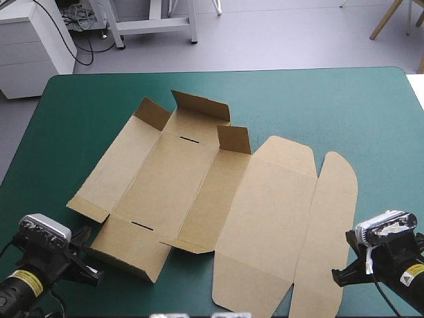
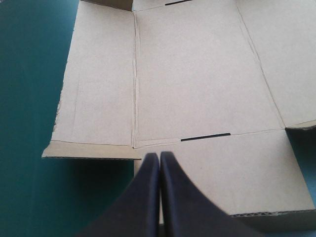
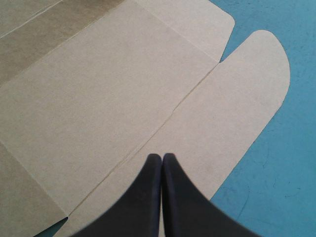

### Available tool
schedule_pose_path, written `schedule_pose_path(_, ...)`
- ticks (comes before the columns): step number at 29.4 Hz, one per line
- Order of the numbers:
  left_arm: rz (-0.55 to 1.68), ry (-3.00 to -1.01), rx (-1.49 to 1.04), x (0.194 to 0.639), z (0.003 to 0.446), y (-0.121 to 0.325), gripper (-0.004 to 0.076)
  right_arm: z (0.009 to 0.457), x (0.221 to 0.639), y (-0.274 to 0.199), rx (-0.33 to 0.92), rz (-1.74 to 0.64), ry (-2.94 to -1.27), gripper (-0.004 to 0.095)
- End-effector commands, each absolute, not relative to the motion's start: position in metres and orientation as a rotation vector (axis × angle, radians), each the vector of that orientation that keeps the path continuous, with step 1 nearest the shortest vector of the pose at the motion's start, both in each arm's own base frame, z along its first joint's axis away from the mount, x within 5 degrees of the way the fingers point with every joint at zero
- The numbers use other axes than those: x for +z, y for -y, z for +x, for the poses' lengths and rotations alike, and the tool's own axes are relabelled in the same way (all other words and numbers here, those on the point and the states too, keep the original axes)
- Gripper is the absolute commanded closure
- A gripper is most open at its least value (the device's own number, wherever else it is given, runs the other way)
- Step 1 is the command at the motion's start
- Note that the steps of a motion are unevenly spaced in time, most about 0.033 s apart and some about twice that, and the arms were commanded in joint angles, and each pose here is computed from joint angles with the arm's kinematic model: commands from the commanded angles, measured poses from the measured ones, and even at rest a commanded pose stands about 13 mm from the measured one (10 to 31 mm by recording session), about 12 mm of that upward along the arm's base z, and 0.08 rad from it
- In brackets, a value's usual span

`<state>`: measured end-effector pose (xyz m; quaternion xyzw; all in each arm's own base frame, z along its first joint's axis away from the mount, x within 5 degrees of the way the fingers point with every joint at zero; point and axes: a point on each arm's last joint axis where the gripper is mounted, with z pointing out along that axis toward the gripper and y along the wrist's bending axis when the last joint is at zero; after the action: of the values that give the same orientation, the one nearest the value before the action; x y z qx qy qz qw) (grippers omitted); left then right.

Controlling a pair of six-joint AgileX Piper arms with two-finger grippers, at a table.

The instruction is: Fold the box

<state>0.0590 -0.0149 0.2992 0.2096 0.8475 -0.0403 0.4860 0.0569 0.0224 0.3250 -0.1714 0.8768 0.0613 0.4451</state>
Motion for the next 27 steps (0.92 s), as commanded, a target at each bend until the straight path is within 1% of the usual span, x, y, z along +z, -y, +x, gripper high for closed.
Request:
schedule_pose_path(1, 0.508, -1.973, -0.111, 0.315, 0.062, 0.017, 0.0734, 0.061, 0.338, -0.023, 0.162, -0.404, -2.107, 0.0927)
schedule_pose_path(8, 0.504, -1.995, -0.104, 0.313, 0.062, 0.016, 0.0734, 0.063, 0.338, -0.024, 0.167, -0.403, -2.112, 0.0927)
schedule_pose_path(15, 0.507, -1.996, -0.094, 0.313, 0.062, 0.016, 0.0734, 0.071, 0.338, -0.026, 0.186, -0.417, -2.167, 0.0914)
schedule_pose_path(18, 0.508, -1.993, -0.09, 0.313, 0.062, 0.016, 0.0734, 0.077, 0.344, -0.027, 0.19, -0.436, -2.206, 0.0849)
schedule_pose_path(23, 0.511, -1.985, -0.073, 0.314, 0.063, 0.015, 0.0734, 0.095, 0.363, -0.029, 0.195, -0.445, -2.234, 0.0658)
schedule_pose_path(25, 0.512, -1.983, -0.066, 0.314, 0.063, 0.014, 0.0734, 0.104, 0.373, -0.03, 0.195, -0.445, -2.228, 0.0612)
schedule_pose_path(27, 0.512, -1.982, -0.063, 0.314, 0.063, 0.014, 0.0734, 0.115, 0.382, -0.031, 0.193, -0.449, -2.231, 0.0586)
